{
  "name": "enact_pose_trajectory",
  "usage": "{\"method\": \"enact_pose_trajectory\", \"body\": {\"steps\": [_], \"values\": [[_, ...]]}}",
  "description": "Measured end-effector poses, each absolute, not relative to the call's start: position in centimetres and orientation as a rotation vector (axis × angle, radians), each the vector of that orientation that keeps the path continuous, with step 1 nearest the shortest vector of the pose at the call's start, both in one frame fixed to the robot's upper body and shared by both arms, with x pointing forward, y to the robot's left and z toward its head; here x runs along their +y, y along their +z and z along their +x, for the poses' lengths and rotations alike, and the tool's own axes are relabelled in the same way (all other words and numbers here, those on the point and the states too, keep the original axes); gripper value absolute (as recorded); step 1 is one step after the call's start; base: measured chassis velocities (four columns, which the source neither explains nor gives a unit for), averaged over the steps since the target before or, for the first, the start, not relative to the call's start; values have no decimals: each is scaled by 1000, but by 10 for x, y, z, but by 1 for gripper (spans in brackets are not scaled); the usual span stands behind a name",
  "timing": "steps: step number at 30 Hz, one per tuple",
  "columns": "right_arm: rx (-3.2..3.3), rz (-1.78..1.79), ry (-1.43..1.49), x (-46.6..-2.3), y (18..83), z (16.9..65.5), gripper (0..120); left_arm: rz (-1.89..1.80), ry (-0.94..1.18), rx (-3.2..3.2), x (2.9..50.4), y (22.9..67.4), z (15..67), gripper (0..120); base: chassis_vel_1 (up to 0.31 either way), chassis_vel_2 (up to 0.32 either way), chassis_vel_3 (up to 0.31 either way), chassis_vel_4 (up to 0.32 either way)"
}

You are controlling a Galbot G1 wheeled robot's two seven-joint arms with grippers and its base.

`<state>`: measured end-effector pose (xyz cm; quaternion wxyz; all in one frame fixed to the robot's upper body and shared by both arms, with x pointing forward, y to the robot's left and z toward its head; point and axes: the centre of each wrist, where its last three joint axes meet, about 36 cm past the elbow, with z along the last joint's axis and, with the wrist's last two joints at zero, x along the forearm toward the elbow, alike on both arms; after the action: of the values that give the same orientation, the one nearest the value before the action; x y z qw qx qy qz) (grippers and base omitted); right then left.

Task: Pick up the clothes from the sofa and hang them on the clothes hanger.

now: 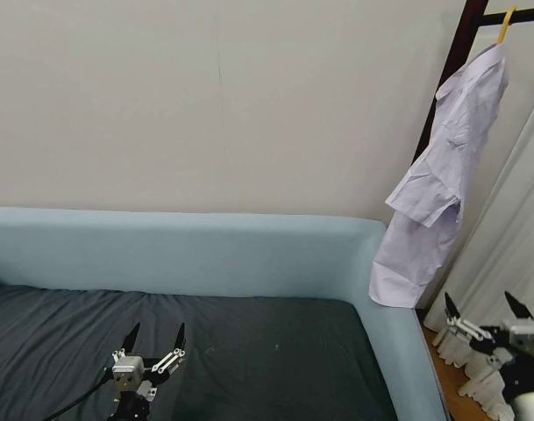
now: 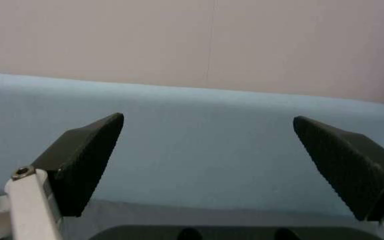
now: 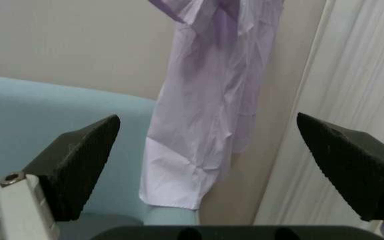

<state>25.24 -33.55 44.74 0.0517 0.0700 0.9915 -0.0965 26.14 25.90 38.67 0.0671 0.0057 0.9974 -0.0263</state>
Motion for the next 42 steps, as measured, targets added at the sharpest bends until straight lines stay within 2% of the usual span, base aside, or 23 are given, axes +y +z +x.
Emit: {"method": "enact_pose_trajectory", "body": {"steps": [6, 15, 42], "values": [[3040, 89, -211, -315, 422, 236, 100, 17, -79, 3006, 259, 387, 261, 100, 0, 0, 0, 0], [3018, -68, -163, -320, 390, 217, 100, 17, -79, 3006, 259, 387, 261, 100, 0, 0, 0, 0], [3024, -62, -158, -320, 388, 218, 100, 17, -79, 3006, 259, 387, 261, 100, 0, 0, 0, 0]]}}
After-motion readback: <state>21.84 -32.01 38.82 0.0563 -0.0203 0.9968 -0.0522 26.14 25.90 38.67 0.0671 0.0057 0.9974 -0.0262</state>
